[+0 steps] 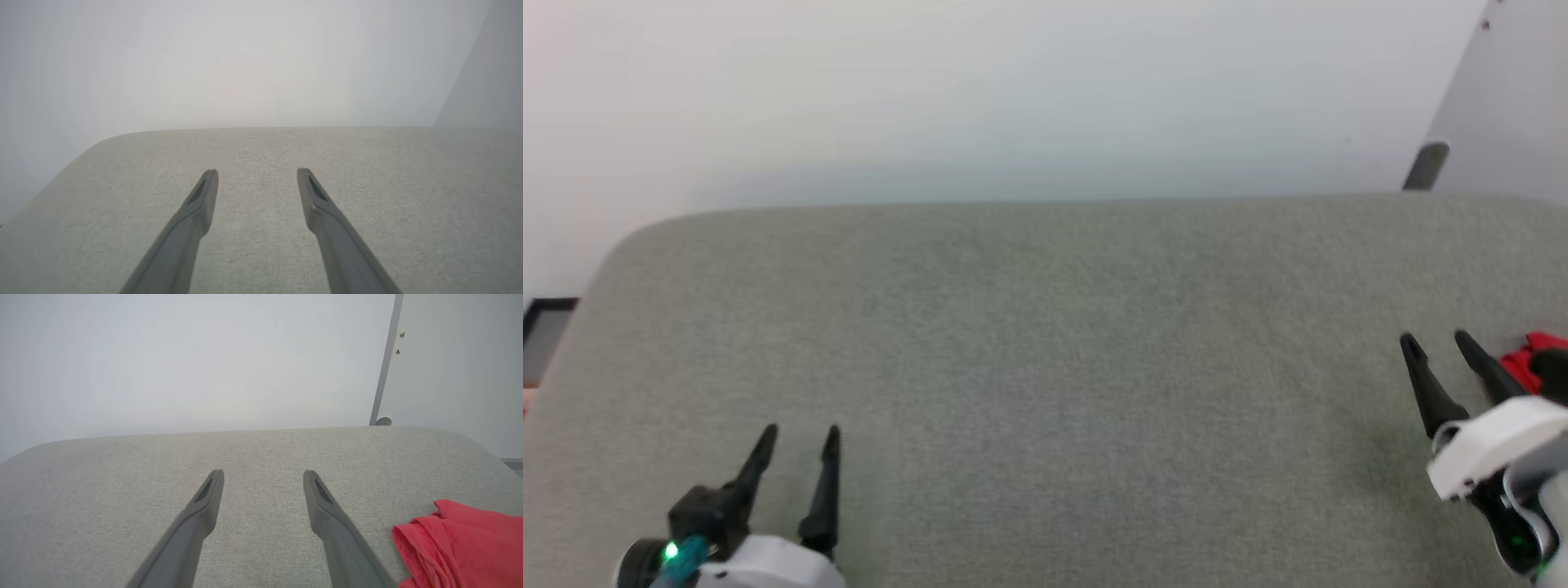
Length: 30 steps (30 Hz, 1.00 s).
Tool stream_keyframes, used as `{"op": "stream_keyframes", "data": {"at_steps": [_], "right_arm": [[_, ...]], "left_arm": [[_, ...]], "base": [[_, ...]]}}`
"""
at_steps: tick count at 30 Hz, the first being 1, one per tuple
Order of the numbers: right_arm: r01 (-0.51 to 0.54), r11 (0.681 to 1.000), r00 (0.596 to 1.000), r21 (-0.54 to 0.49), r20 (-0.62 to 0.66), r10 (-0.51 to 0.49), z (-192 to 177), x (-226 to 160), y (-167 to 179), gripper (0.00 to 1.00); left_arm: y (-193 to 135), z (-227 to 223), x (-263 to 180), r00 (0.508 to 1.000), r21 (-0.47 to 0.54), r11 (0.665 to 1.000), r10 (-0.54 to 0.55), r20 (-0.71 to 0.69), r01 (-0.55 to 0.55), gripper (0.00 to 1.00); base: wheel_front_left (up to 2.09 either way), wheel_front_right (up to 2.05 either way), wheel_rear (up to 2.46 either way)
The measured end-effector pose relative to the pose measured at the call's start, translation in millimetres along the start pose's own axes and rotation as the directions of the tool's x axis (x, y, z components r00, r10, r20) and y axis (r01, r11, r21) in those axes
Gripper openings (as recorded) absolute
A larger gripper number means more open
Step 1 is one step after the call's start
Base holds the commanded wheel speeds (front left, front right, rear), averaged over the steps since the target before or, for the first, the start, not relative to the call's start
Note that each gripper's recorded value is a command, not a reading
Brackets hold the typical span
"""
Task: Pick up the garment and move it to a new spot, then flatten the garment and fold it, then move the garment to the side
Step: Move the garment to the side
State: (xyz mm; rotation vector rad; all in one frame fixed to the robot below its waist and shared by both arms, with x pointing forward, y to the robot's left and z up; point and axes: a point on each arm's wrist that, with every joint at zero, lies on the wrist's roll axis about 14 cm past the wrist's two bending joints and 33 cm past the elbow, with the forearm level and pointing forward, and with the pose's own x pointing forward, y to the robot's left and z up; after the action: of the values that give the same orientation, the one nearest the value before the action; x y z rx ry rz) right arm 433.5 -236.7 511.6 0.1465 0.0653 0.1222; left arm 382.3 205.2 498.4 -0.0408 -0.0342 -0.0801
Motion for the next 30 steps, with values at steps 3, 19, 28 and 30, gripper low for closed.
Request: {"op": "stream_keyframes", "data": {"at_steps": [3, 19, 28, 30], "right_arm": [[-0.010, 1.000, 0.999, -0.012, 0.031, 0.010, 5, -8, 5, 1.00], [0.009, 1.000, 0.988, -0.005, 0.156, -0.008, 17, -52, 12, 1.00], [0.037, 0.998, 0.985, 0.045, 0.165, -0.044, 11, -75, 14, 1.00], [0.041, 0.998, 0.985, 0.054, 0.165, -0.050, 10, -80, 15, 1.00]], "left_arm": [[13, 7, -14, 0.999, 0.000, 0.999, 0.038, 0.020, -0.038, 1.00], [18, 14, -48, 0.995, -0.032, 0.996, 0.081, 0.060, -0.079, 1.00], [10, 12, -53, 0.995, -0.053, 0.996, 0.075, 0.059, -0.072, 1.00], [9, 11, -55, 0.996, -0.057, 0.996, 0.075, 0.057, -0.072, 1.00]], "base": [[0.00, 0.00, 0.00], [0.00, 0.00, 0.00], [0.00, 0.00, 0.00], [0.00, 0.00, 0.00]]}}
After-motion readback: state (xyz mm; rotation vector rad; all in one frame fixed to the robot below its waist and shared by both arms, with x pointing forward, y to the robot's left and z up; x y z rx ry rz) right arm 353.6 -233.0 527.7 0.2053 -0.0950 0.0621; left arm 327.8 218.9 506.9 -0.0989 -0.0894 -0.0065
